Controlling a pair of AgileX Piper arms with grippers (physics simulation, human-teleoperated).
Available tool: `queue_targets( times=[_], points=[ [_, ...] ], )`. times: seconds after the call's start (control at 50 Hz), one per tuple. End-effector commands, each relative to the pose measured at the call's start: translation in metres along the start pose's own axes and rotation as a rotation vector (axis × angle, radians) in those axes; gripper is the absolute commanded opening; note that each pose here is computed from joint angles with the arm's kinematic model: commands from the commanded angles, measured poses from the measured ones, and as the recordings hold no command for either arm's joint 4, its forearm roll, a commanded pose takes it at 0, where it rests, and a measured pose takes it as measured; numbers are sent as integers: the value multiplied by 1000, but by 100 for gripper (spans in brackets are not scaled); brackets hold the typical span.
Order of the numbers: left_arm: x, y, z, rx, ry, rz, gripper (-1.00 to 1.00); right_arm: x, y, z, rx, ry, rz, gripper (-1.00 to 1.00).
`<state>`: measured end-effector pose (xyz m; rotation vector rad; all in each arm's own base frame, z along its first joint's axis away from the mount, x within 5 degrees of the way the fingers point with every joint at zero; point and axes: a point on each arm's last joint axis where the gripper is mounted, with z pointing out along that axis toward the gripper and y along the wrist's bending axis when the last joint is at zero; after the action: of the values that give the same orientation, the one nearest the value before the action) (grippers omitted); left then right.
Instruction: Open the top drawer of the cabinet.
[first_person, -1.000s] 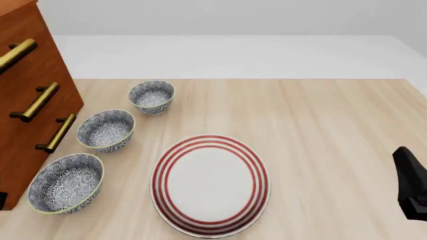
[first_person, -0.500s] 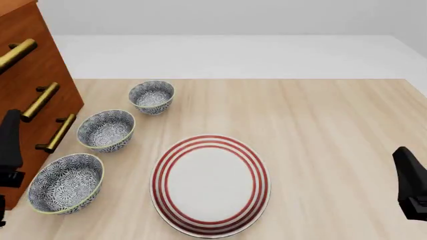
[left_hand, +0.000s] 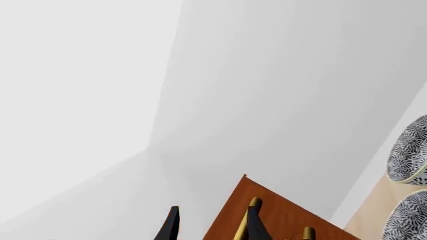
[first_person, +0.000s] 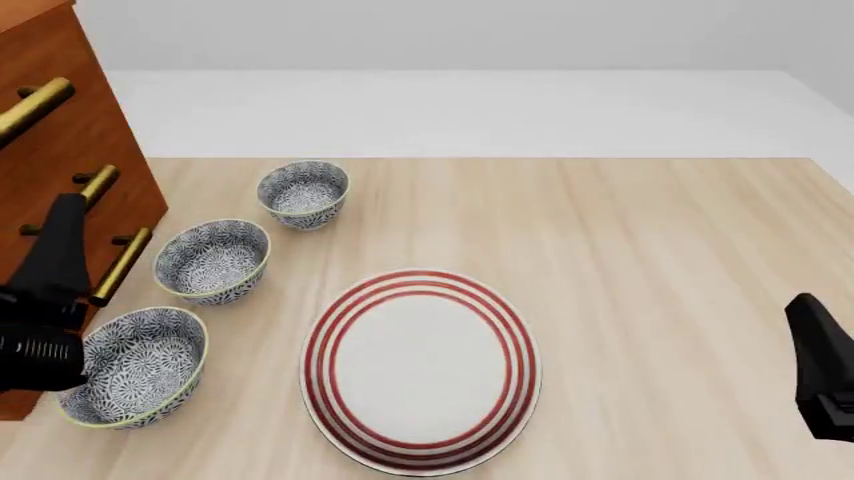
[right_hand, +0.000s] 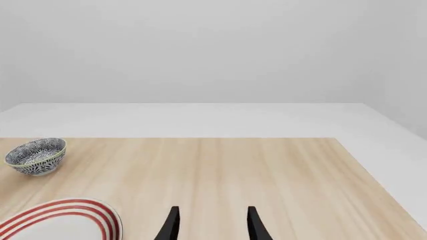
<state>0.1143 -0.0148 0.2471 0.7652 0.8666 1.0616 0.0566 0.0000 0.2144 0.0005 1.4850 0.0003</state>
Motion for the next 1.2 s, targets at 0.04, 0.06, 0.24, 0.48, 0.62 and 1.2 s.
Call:
queue_targets(
  times=[0.04,0.06,0.24,0.48,0.62,1.2],
  points=[
    [4,-4,3,7,26,51,100,0,0,0,0,0,0,100],
    [5,-5,3,16,29,57,100,0,0,0,0,0,0,100],
    [9,-9,5,40,56,103,100,0,0,0,0,0,0,100],
    [9,-2,3,1,63,183,100,0,0,0,0,0,0,100],
    [11,0,2,-12,77,220,100,0,0,0,0,0,0,100],
    [24,-7,45,43,130,265,100,0,0,0,0,0,0,100]
  ],
)
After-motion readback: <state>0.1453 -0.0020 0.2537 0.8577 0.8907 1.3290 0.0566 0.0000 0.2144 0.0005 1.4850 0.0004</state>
